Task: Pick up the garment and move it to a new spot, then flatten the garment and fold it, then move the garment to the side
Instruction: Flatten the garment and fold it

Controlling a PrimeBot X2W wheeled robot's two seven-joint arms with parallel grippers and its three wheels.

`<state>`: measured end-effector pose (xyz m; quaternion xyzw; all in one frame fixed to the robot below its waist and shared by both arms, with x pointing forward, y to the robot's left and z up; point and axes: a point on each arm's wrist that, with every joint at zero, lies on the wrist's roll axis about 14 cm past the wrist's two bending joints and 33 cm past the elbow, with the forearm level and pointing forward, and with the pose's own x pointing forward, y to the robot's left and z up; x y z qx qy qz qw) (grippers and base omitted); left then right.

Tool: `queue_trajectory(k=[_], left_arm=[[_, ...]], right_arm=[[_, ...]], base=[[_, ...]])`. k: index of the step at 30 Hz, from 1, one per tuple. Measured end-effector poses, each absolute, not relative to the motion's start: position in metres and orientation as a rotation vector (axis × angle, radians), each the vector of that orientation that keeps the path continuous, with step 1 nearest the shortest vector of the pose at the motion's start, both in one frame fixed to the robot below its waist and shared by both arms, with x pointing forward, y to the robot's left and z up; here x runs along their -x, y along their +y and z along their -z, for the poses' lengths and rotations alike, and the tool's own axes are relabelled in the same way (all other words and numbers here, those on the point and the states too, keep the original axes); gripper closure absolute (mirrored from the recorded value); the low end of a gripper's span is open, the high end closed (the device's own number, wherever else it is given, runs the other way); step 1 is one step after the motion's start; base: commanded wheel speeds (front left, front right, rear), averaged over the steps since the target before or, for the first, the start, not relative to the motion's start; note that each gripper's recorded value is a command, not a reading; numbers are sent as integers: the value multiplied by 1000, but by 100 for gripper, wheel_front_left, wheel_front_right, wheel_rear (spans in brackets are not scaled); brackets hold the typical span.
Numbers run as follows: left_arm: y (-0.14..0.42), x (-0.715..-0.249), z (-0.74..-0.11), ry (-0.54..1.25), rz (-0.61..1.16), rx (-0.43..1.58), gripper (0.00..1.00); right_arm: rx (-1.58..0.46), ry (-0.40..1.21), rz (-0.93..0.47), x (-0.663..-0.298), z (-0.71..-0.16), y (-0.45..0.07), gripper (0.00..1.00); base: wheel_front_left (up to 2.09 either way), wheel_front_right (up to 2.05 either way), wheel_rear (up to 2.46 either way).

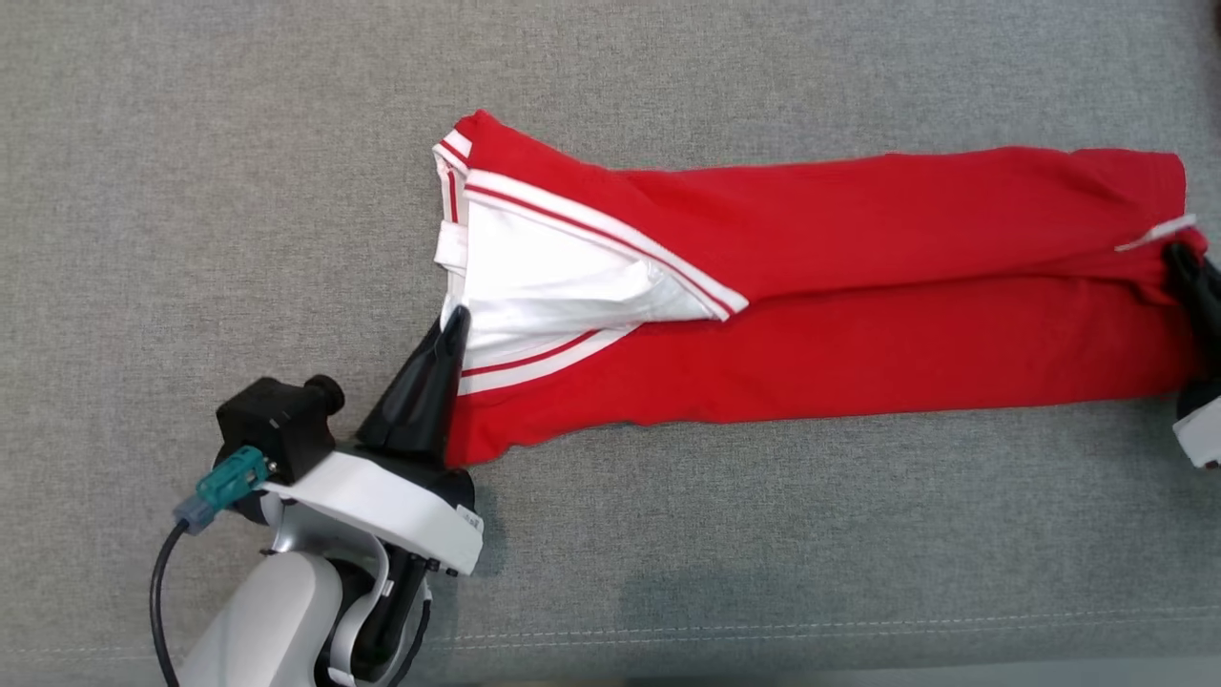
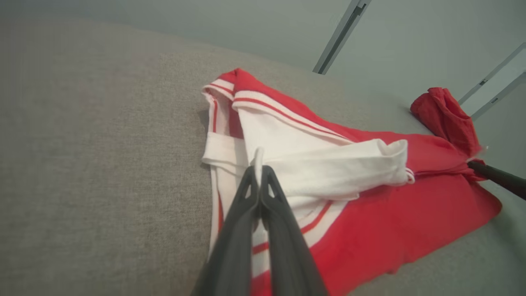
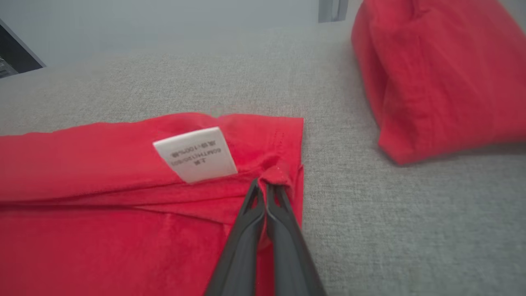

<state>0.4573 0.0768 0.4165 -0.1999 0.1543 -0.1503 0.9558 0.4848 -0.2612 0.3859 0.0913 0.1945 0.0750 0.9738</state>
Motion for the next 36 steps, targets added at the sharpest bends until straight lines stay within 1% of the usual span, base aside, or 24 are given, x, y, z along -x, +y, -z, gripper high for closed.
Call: queue_trajectory(k=[5,6,7,8,9,10,11,12,18,26,30,36], left_arm=[[79,-447,-398,373,285,413,100],[79,-446,-396,380,286,412,100],[78,-444,-393,390,286,410,100],[76,-443,-390,399,286,411,100],[74,-441,-389,404,290,416,100],[72,-440,-388,409,292,419,79],[72,-439,-387,408,291,420,55],[72,-439,-387,405,288,421,1],[76,-443,-398,347,274,396,0],[95,-456,-441,164,201,378,0],[102,-455,-466,87,169,389,0],[108,-437,-496,-6,151,387,0]], right_arm=[[-170,438,-134,-475,-371,-264,100],[-175,440,-130,-474,-370,-263,98],[-180,444,-125,-473,-368,-262,89],[-182,449,-119,-472,-365,-262,77],[-185,449,-115,-472,-364,-261,61],[-188,443,-111,-472,-364,-261,31],[-195,441,-105,-473,-364,-260,5],[-200,439,-102,-473,-364,-259,0],[-179,391,-85,-476,-379,-262,0],[-143,219,-51,-476,-433,-272,0],[-156,147,-60,-463,-451,-256,0],[-211,80,-63,-433,-467,-232,0]], base=[[0,0,0],[0,0,0],[0,0,0],[0,0,0],[0,0,0],[0,0,0],[0,0,0],[0,0,0],[0,0,0],[0,0,0],[0,0,0],[0,0,0]])
